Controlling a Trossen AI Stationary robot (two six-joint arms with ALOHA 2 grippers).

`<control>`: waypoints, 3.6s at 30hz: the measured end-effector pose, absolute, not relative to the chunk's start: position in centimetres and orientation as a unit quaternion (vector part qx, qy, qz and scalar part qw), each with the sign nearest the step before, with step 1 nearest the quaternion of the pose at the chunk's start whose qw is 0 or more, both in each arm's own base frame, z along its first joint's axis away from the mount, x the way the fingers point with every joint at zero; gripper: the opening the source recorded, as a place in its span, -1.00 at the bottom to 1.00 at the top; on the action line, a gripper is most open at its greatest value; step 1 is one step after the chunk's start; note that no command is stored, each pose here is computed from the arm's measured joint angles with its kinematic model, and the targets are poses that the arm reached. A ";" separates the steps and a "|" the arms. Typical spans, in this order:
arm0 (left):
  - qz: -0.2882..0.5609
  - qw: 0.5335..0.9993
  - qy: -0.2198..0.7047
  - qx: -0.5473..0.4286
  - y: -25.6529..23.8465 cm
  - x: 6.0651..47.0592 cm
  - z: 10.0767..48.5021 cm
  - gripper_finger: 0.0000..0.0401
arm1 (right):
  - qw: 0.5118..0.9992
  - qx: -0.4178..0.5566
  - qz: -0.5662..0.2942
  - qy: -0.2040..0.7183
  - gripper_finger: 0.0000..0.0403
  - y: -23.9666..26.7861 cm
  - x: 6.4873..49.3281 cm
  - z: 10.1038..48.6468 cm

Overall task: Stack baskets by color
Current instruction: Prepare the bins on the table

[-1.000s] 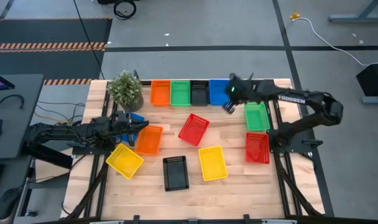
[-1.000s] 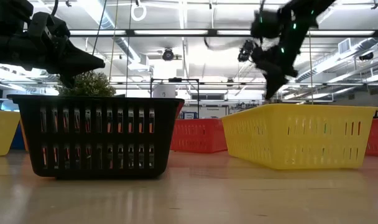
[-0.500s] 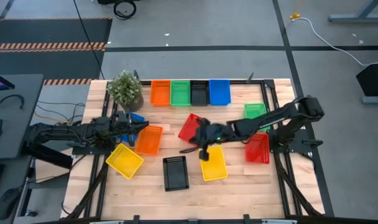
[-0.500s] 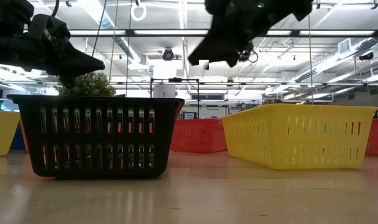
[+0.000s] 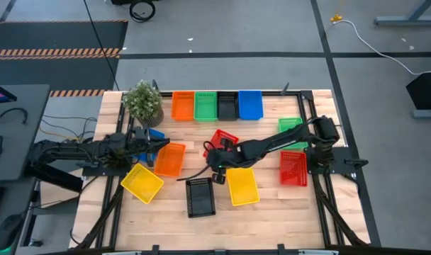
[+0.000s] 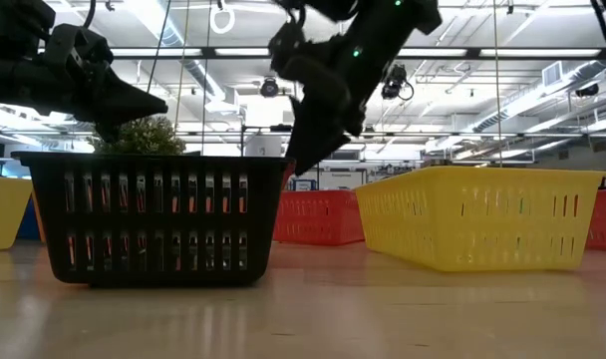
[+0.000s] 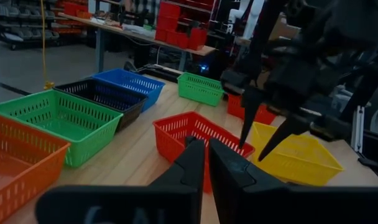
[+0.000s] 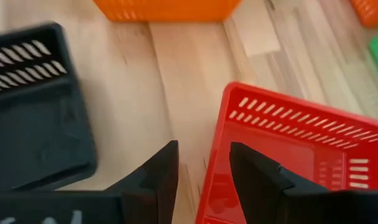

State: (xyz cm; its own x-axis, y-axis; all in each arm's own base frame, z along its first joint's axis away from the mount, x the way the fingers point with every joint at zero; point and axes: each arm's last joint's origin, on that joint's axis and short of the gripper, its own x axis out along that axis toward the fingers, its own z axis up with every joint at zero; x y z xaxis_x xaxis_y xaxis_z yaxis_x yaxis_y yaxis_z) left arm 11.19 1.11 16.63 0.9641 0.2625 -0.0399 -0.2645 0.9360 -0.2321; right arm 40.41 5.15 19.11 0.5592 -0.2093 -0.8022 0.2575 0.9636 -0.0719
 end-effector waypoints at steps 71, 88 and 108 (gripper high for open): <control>0.136 0.983 0.020 -0.121 1.1 11.2 16.3 -0.85 | 0.708 -0.101 -0.111 0.690 -0.95 -17.0 18.9 24.6; 0.136 0.982 0.018 -0.130 1.1 11.2 16.3 -0.85 | 0.702 -0.042 -0.051 0.709 -0.94 -20.6 19.3 19.9; 0.136 0.982 0.018 -0.130 1.1 11.2 16.3 -0.87 | 0.703 -0.045 -0.079 0.705 -0.57 -20.5 19.1 20.6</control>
